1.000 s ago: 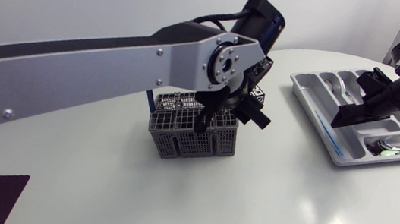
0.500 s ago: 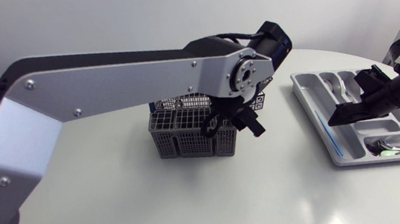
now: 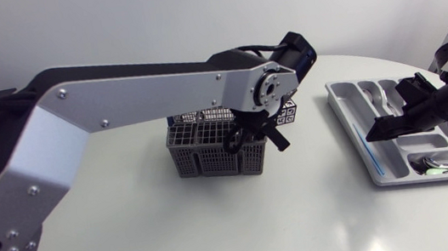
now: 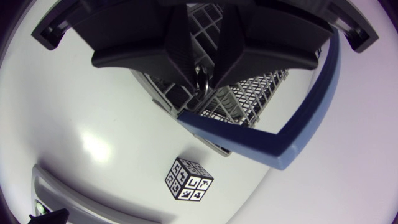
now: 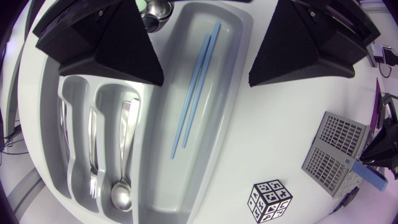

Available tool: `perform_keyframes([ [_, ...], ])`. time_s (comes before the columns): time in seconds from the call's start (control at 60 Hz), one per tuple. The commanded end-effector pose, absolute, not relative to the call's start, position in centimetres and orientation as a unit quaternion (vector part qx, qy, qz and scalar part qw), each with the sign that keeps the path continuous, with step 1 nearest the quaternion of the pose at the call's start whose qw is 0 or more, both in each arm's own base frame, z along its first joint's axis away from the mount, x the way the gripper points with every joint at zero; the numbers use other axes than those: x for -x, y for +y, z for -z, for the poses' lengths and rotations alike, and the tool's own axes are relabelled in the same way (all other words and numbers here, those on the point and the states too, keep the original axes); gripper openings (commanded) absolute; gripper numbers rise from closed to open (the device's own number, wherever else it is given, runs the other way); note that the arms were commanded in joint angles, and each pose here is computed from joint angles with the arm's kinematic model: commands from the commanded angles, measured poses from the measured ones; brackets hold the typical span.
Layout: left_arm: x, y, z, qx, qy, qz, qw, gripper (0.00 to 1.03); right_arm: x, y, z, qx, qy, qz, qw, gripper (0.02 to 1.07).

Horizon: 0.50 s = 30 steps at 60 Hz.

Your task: Transfer all utensils from the basket to the drawer tray.

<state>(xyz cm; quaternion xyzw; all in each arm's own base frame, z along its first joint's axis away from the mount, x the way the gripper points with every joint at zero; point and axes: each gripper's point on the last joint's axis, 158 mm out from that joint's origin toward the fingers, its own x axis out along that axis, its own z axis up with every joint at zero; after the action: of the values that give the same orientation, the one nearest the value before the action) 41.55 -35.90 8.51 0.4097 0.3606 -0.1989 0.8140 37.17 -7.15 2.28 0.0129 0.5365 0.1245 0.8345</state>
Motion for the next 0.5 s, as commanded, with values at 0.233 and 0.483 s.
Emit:
perform_keyframes([
  [0.233, -42.0, -35.5, -9.2, -0.417, 0.349, 0.195, 0.816, 0.04, -36.3, -6.6, -2.0, -0.015, 0.539, -0.123, 0.833, 1.01],
  [0.483, -41.3, -35.3, -11.2, -0.409, 0.334, 0.198, 0.826, 0.03, -36.2, -6.4, -2.1, -0.013, 0.538, -0.125, 0.833, 1.01],
])
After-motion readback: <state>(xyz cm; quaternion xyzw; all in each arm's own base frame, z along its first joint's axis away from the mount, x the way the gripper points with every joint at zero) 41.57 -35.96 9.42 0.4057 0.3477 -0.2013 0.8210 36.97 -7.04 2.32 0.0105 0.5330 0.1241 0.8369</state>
